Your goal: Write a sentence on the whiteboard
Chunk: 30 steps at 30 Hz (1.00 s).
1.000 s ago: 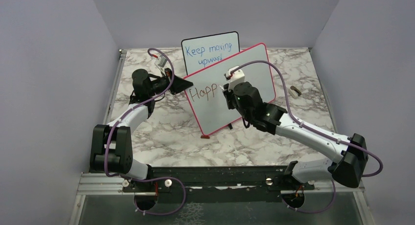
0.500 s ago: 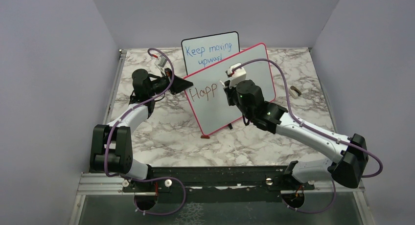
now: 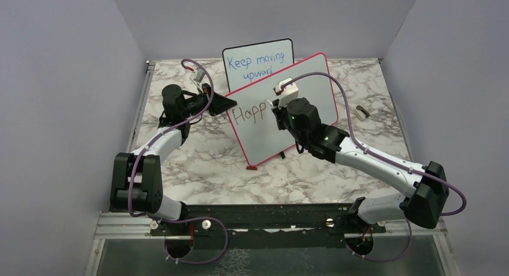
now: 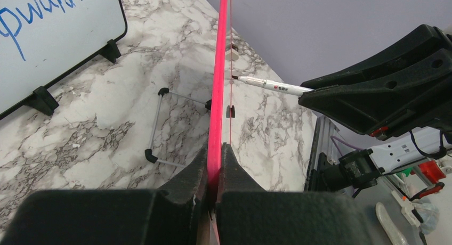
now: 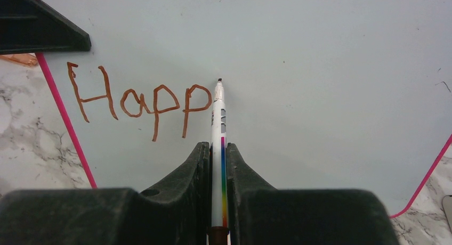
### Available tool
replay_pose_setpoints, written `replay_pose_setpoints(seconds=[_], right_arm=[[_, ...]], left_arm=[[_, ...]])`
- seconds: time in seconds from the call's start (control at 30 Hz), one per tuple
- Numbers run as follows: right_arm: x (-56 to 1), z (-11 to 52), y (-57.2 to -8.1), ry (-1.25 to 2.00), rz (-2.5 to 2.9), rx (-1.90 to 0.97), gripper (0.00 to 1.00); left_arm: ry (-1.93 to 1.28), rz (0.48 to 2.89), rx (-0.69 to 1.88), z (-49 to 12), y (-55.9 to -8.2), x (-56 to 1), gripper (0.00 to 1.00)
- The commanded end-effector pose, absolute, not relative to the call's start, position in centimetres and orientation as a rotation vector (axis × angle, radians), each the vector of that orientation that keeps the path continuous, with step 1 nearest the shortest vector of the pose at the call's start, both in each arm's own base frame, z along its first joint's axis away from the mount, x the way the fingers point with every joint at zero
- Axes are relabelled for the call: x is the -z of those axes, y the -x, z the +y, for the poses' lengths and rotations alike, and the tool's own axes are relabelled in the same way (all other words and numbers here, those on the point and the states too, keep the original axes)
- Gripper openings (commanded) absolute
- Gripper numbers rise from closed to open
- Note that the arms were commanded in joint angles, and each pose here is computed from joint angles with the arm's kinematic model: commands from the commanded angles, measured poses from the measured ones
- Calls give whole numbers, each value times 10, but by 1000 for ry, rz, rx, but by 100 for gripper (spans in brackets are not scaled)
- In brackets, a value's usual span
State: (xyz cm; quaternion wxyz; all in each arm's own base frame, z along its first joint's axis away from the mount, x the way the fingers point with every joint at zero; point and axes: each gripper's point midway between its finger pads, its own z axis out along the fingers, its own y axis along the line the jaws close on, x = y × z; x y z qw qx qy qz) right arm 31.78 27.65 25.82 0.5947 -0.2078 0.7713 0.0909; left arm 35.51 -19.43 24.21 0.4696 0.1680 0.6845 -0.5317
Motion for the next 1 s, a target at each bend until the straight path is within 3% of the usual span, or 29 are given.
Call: replay_pose_setpoints(seconds=[0.0, 0.97], right_arm=[[-263, 285, -322, 488, 1767, -244, 1], [-260, 273, -311, 480, 1788, -254, 1]], left_arm=[[-433, 1720, 1301, -196, -356, -225, 0], [-430, 1718, 1296, -196, -356, -226, 0]])
